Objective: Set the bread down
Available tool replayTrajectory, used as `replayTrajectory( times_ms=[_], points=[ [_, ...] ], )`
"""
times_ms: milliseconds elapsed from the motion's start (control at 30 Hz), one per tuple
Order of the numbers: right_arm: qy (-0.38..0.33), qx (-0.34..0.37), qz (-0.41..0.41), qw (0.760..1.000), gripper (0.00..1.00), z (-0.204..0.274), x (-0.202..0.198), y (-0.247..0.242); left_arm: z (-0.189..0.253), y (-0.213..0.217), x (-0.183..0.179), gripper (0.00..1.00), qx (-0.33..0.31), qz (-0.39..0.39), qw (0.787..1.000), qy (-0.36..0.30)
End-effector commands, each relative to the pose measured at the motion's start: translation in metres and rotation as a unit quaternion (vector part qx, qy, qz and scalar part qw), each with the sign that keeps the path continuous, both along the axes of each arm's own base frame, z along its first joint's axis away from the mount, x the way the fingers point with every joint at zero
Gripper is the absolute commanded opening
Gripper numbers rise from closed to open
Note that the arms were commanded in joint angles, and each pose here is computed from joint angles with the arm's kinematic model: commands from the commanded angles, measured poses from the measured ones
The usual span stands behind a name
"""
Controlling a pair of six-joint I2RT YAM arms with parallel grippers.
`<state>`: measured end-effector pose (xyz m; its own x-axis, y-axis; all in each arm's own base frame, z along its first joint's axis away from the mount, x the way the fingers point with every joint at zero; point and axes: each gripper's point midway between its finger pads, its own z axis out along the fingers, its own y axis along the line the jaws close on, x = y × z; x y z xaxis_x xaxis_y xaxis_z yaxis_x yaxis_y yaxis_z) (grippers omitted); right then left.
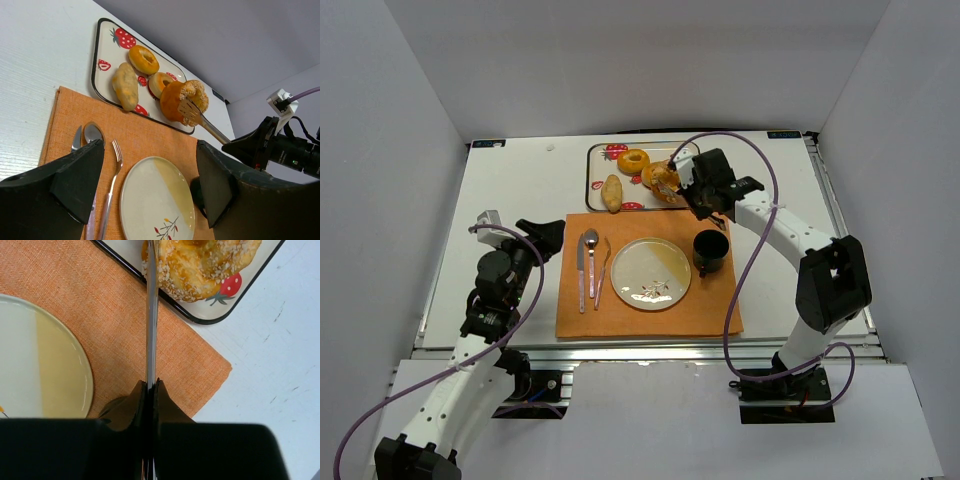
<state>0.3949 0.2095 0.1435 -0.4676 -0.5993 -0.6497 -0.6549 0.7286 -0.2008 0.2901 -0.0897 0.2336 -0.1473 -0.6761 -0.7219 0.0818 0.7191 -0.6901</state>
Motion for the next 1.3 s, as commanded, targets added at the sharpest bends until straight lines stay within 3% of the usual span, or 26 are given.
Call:
replayTrajectory(
  times_ms=[0,200,400,500,667,967,1033,1067,1167,1267],
  points=[
    [-0.055,0.024,-0.009,0.998,0.0,0.038,0.011,0.0,-0.001,0.002,-0.001,0.83,-0.001,0.006,1.0,-0.001],
    [-0.103,0.077,0.014,0.992,0.0,0.089,0.002,0.002,0.0,0.002,-0.002,0.83,0.0,0.004,1.0,-0.003],
    [-0.114,0.114,0.094,0.982,0.0,0.101,-0.038,0.009,0.0,0.003,-0.004,0.83,-0.003,0.006,1.0,-0.004],
    [-0.078,0.13,0.177,0.972,0.0,0.093,-0.082,0.015,0.001,0.004,-0.005,0.83,-0.003,0.009,1.0,-0.005],
    [-0.02,0.09,0.269,0.959,0.0,0.058,-0.147,-0.004,0.0,0.004,-0.005,0.83,-0.004,0.008,1.0,-0.007],
    [0.024,0.061,0.301,0.951,0.01,0.033,-0.184,-0.021,-0.002,-0.001,0.0,0.83,-0.006,0.0,1.0,-0.006],
    [0.033,0.058,0.305,0.95,0.08,0.029,-0.187,-0.021,-0.002,-0.001,0.0,0.83,-0.006,-0.001,1.0,-0.006],
    [0.037,0.058,0.308,0.949,0.19,0.028,-0.189,-0.021,-0.002,-0.001,0.0,0.83,-0.006,-0.001,1.0,-0.006],
    [0.036,0.06,0.316,0.946,0.36,0.03,-0.191,-0.019,-0.002,-0.001,0.0,0.83,-0.007,0.0,1.0,-0.005],
    [0.035,0.062,0.319,0.945,0.45,0.032,-0.191,-0.018,-0.001,0.0,-0.002,0.83,-0.011,0.001,1.0,-0.007]
  ],
)
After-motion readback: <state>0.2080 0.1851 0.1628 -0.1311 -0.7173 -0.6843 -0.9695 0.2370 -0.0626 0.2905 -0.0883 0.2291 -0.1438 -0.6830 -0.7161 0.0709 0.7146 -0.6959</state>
